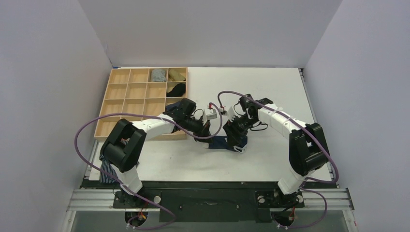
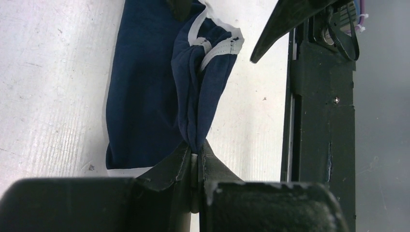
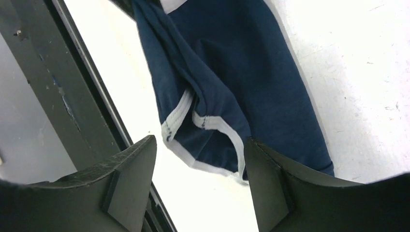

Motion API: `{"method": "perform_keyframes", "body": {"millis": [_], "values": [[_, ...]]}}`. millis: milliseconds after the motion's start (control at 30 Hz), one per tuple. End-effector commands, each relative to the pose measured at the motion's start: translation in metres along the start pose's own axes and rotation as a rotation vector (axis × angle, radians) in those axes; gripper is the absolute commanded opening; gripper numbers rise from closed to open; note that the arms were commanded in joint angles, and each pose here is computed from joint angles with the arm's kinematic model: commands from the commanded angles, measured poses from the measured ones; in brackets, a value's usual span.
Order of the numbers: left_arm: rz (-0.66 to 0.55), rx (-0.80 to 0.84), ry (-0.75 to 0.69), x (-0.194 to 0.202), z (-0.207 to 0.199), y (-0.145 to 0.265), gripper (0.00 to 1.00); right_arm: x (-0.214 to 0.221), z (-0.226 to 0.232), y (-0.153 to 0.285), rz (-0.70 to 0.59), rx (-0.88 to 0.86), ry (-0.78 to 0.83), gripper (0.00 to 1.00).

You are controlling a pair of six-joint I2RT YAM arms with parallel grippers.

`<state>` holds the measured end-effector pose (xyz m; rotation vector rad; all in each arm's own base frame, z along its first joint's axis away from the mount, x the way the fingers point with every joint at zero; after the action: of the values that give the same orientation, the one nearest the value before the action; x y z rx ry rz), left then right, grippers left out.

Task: Roll the underwear
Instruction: Fold the underwear at the center of the board.

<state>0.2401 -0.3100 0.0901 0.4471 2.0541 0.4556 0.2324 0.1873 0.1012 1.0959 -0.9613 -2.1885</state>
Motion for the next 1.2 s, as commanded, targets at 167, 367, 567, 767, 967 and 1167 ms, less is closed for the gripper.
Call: {"method": "perform_keyframes", "body": {"millis": [167, 367, 567, 767, 967, 1167], "values": [[-0.049, 0.052, -0.011, -0.020, -0.004, 0.002, 0.00, -0.009, -0.003, -0.012, -0.023, 0.034, 0.034, 0.60], [-0.049, 0.058, -0.007, -0.020, -0.004, 0.002, 0.00, -0.002, -0.009, -0.020, 0.007, 0.025, 0.014, 0.53], [-0.044, 0.054, 0.001, -0.016, -0.001, 0.003, 0.00, 0.008, -0.009, -0.026, 0.046, 0.002, 0.002, 0.47], [-0.029, 0.049, 0.002, -0.015, 0.001, 0.003, 0.00, 0.019, -0.011, -0.026, 0.094, 0.003, 0.001, 0.27], [-0.010, 0.031, -0.023, -0.015, 0.004, 0.007, 0.00, 0.025, -0.014, -0.021, 0.115, 0.016, 0.008, 0.06], [0.009, 0.010, -0.031, -0.015, 0.008, 0.008, 0.00, 0.026, -0.009, -0.019, 0.137, -0.029, 0.017, 0.00]]}}
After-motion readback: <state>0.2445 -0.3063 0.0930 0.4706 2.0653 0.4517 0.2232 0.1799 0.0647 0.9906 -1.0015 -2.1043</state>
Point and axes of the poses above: each gripper's point midway between its finger pads, its own y axis back along the fingers, its own z axis along the line the jaws close on, x = y × z, the point moved 2 cm from there along y, back along the fingers, and after that the axes turned 2 degrees about y, right-handed, at the moved point
